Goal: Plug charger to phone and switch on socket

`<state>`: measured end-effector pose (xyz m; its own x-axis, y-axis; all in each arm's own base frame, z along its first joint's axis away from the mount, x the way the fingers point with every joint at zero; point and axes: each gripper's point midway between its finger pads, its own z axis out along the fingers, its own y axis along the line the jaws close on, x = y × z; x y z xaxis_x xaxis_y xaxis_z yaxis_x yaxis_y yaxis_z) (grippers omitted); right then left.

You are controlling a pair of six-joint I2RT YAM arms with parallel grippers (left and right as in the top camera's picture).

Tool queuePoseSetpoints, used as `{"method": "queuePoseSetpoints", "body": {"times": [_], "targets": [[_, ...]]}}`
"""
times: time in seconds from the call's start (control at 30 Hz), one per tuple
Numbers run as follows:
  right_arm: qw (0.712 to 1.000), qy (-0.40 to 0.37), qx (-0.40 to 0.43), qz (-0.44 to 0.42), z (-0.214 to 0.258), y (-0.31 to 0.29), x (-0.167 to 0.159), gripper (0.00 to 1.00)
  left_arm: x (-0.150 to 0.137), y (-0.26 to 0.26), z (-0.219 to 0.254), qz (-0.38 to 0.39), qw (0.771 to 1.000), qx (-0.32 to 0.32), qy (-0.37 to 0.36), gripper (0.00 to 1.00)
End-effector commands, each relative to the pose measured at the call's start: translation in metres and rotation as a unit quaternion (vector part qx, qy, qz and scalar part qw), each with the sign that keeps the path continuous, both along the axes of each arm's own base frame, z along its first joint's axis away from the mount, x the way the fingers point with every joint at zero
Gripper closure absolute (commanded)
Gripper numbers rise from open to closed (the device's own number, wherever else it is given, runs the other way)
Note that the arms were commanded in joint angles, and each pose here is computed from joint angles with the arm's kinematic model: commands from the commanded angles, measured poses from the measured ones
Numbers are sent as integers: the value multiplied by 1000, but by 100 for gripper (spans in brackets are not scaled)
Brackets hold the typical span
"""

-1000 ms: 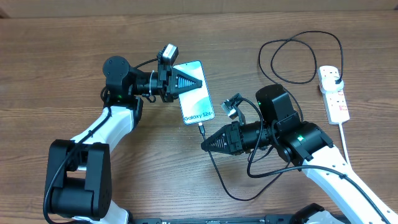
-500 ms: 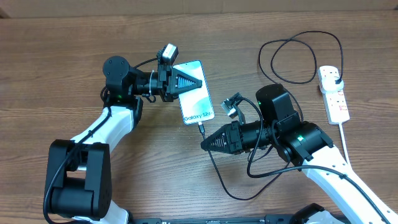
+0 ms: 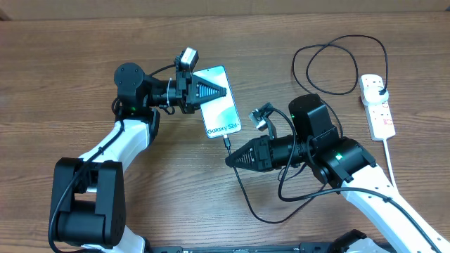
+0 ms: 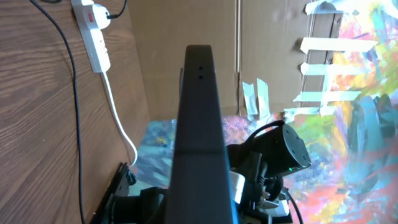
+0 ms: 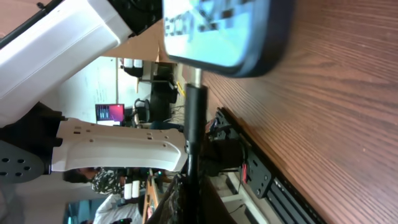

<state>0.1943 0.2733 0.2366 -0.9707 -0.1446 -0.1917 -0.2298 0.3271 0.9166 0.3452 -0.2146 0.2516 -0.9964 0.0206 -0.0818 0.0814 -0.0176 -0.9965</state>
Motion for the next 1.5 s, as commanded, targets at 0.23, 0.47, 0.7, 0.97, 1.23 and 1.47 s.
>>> {"method": "queuePoseSetpoints", "body": {"times": [0.23, 0.47, 0.7, 0.97, 1.23, 1.47], "targets": [[998, -53, -13, -43, 1, 0, 24, 96, -11, -4, 8, -40, 998, 2, -39, 96], [995, -62, -40, -69, -8, -5, 32, 82, -15, -7, 7, -48, 998, 2, -46, 96], [989, -55, -98, -101, -30, -18, 38, 81, -9, -8, 9, -31, 999, 1, -28, 96], [990, -52, -90, -92, -28, -16, 35, 81, -9, -8, 9, -31, 998, -1, -58, 96], [991, -112, -60, -37, -6, -16, 15, 41, -9, -8, 8, -31, 996, -2, -80, 96], [973, -169, -122, -98, -7, -39, 26, 39, -9, -8, 8, -31, 995, -3, -93, 96]]}}
